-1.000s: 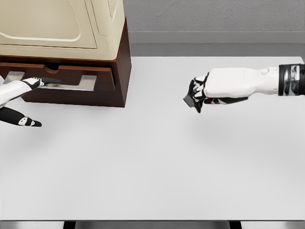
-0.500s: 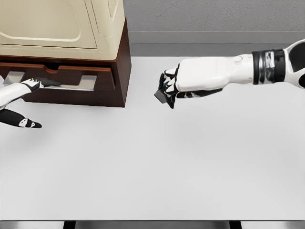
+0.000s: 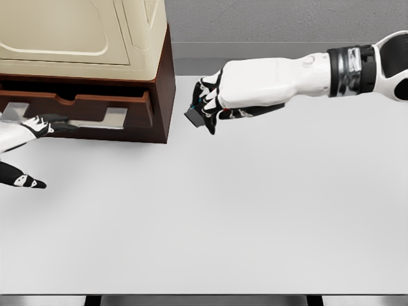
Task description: Open the cabinet drawer with left arm, and place a switch into the drawer with right arm
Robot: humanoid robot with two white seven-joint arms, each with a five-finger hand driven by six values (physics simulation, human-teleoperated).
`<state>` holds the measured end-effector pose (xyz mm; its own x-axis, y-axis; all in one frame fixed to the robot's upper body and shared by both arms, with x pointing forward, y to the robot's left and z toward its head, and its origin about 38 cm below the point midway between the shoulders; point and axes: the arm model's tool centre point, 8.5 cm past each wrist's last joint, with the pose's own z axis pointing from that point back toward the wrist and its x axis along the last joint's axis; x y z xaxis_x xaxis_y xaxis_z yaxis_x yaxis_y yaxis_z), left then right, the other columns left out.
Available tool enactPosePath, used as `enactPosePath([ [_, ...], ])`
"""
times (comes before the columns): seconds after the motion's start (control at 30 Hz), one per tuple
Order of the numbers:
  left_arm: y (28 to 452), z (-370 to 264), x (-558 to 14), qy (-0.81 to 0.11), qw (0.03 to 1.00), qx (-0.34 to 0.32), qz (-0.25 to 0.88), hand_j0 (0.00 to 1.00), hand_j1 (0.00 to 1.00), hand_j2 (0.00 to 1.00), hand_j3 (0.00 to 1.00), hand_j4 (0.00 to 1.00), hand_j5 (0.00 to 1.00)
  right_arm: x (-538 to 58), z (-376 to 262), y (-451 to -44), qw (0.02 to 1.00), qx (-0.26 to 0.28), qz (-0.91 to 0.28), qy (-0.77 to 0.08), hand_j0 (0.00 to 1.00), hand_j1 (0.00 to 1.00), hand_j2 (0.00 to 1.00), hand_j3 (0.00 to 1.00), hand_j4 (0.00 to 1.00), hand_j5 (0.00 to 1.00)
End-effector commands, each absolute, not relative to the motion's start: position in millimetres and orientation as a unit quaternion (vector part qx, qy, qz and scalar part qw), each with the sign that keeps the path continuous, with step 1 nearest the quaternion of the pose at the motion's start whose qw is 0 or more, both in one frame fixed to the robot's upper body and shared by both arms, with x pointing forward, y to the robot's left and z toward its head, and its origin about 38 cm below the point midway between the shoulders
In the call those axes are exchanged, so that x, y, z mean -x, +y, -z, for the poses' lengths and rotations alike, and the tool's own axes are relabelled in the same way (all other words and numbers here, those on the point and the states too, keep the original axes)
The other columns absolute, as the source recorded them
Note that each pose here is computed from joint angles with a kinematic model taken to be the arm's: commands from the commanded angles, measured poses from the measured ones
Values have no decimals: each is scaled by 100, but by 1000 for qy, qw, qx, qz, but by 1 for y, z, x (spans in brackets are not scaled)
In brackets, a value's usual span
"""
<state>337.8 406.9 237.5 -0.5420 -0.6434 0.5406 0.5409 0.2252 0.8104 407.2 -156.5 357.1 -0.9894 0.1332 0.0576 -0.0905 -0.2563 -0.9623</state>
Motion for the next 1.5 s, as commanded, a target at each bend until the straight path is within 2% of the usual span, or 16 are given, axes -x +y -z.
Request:
enactPosePath([
  [0.0,411,-244,-337,-618,476,-51,624,100,100,100,100,100,100,-409,-357,-156,76,16,-790,-608,41,41,41,41,41,41],
  [0.6,425,-266,-318,-595,481,-65,641,100,100,100,100,100,100,-412,-379,-95,14,1,-804,-594,41,41,41,41,41,41],
  [0.93,426,-298,-327,-619,459,-92,630,100,100,100,100,100,100,-420,-397,-88,17,7,-805,-593,41,41,41,41,41,41],
  [1.13,402,-267,-339,-646,454,-52,612,100,100,100,100,100,100,-419,-398,-87,18,4,-804,-595,41,41,41,41,41,41],
  [1.47,402,-255,-337,-642,466,-44,607,100,100,100,100,100,100,-418,-407,-87,15,8,-802,-597,41,41,41,41,41,41],
])
